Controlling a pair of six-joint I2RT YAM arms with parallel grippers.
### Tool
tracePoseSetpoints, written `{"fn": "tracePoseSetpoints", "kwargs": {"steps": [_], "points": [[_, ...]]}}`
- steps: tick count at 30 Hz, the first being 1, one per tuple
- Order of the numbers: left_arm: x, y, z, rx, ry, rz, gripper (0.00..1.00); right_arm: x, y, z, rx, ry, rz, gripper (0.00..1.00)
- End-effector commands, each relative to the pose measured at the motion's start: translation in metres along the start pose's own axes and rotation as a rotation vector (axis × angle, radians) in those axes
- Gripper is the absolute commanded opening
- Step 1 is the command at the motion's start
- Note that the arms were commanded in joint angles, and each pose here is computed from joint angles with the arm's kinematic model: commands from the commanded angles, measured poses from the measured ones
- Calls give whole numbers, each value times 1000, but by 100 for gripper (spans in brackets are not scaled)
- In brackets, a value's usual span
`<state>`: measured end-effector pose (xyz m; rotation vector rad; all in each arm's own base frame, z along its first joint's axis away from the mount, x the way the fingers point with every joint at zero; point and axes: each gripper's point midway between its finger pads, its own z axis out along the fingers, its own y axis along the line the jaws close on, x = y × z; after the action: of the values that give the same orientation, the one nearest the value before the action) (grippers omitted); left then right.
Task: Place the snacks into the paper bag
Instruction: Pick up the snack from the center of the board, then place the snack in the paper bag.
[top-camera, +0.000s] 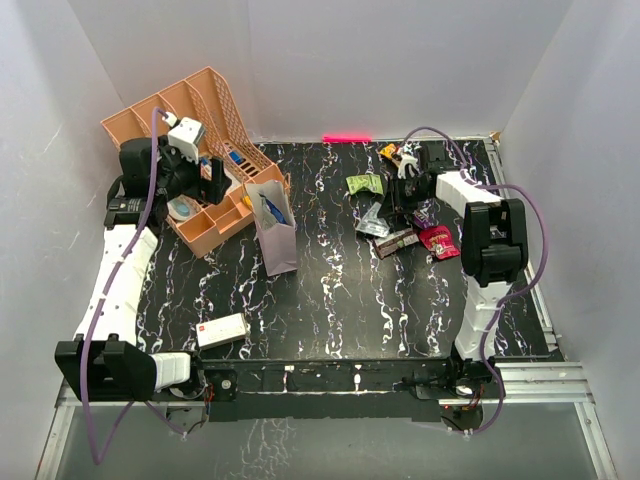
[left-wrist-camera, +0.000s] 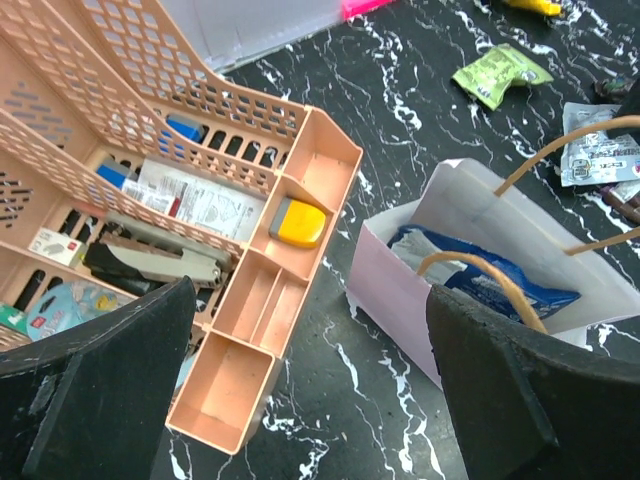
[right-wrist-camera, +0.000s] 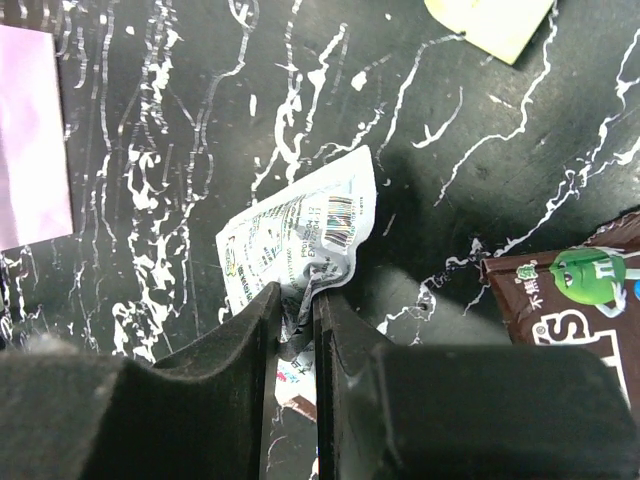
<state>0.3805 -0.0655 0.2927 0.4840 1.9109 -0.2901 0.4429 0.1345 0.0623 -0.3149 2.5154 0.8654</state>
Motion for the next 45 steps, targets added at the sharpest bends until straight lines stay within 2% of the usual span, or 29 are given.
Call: {"fn": "tracePoseSetpoints", "kwargs": {"steps": [1, 7, 12, 20, 28, 31, 35, 45], "points": [[-25, -10, -15, 40, -56, 9, 98, -39, 32, -37, -46, -122, -145, 14], [-34, -24, -21, 109, -69, 6, 97, -31, 53, -47, -147, -110, -210, 13], [-57, -53, -32, 248, -101, 18, 94, -39, 92, -76, -258, -182, -326, 13], [-90, -127, -28, 460, -94, 97, 90, -66, 177, -153, -414, -376, -563, 13], [-111, -206, -14, 737, -79, 13, 85, -69, 259, -205, -506, -526, -803, 14], [-118, -231, -11, 812, -73, -12, 83, -61, 284, -214, -540, -555, -872, 14], [-123, -252, -6, 878, -53, -98, 77, -53, 302, -216, -590, -529, -897, 14], [-123, -269, -8, 982, -19, -211, 55, -37, 311, -204, -602, -488, -943, 14]]}}
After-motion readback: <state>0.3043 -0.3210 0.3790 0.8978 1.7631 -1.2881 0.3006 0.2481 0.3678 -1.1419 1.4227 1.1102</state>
